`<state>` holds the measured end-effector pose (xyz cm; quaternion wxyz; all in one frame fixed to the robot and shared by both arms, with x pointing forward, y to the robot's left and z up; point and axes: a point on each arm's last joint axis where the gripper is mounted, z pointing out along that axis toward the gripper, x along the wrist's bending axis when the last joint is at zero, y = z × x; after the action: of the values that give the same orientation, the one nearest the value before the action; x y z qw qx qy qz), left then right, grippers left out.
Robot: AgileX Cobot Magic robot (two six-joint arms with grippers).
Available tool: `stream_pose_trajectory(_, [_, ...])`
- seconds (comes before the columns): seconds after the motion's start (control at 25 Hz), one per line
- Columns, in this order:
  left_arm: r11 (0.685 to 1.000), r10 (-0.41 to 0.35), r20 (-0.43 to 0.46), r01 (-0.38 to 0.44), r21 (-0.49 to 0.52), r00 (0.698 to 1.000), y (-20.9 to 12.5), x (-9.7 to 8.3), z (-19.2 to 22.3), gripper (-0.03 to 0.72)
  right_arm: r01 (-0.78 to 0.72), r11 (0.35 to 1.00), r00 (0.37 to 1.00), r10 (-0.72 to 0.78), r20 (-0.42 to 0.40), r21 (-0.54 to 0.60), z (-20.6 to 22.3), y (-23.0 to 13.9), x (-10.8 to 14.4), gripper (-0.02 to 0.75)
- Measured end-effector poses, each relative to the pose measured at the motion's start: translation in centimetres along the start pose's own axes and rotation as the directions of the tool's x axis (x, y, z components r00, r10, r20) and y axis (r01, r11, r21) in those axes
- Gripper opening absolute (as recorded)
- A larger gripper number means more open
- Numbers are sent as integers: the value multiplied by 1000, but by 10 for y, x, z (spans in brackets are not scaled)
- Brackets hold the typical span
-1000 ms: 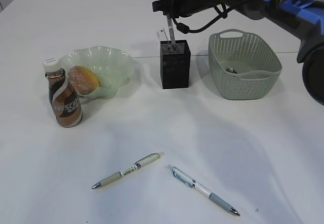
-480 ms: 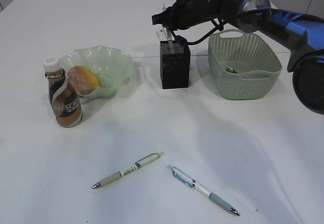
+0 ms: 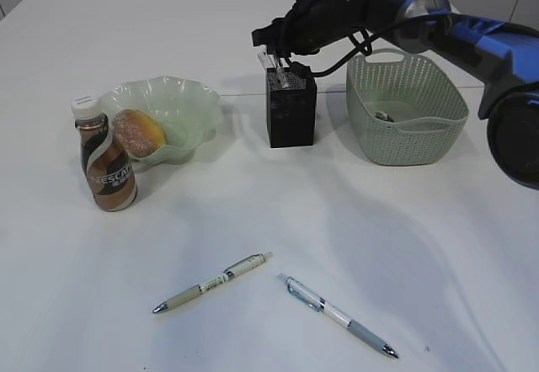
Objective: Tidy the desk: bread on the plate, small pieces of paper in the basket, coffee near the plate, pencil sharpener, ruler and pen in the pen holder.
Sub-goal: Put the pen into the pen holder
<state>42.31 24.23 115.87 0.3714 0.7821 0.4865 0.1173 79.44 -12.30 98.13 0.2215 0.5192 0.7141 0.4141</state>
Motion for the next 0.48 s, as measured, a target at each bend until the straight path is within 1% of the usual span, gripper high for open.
stream_pose_trajectory(0.12, [1000, 0, 0, 0, 0, 1000, 0, 0, 0, 239, 0, 1000, 1000, 0, -5, 7, -3, 2, 1, 326])
stream_pose_trajectory(0.32, [1000, 0, 0, 0, 0, 1000, 0, 0, 0, 239, -1, 1000, 1000, 1, -13, -22, -23, 22, 3, 336])
stream_pose_trajectory(0.48, [1000, 0, 0, 0, 0, 1000, 0, 0, 0, 239, 4, 999, 1000, -5, -22, -48, -55, 47, 7, 336])
